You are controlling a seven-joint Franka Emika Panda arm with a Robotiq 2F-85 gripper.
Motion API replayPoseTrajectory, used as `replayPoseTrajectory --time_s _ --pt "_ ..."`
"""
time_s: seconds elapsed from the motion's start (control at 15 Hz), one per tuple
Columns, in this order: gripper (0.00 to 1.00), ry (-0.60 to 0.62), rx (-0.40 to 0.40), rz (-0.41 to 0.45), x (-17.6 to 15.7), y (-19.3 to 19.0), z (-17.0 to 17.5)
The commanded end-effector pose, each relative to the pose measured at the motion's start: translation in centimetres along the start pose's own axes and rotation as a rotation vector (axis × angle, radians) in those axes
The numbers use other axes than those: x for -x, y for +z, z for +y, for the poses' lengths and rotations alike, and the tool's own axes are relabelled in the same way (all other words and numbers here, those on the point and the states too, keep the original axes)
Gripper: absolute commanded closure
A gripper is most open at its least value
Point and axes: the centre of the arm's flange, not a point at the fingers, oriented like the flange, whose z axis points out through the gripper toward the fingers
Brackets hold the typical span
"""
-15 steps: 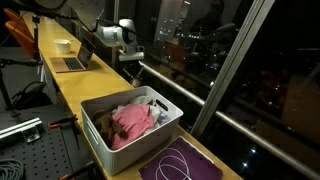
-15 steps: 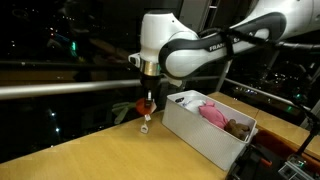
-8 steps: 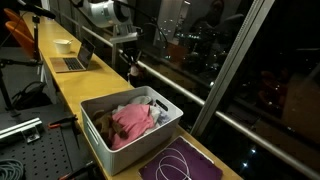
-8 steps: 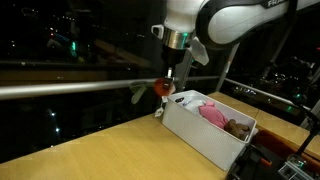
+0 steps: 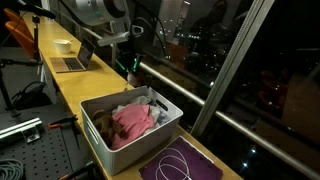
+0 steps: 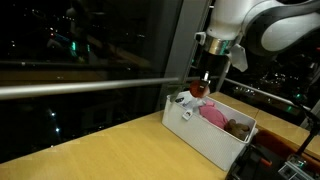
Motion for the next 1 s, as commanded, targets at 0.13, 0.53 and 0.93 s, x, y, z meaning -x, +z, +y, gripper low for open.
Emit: replayPoseTrajectory --time_s 0.13,0.53,0.93 --pt "0.96 0.129 -0.013 0.006 12.4 3.4 4.7" --pt "0.59 0.182 -0.050 -0.025 14.3 6.3 5.9" --pt "0.59 0.181 -0.055 -0.033 14.5 6.7 5.7"
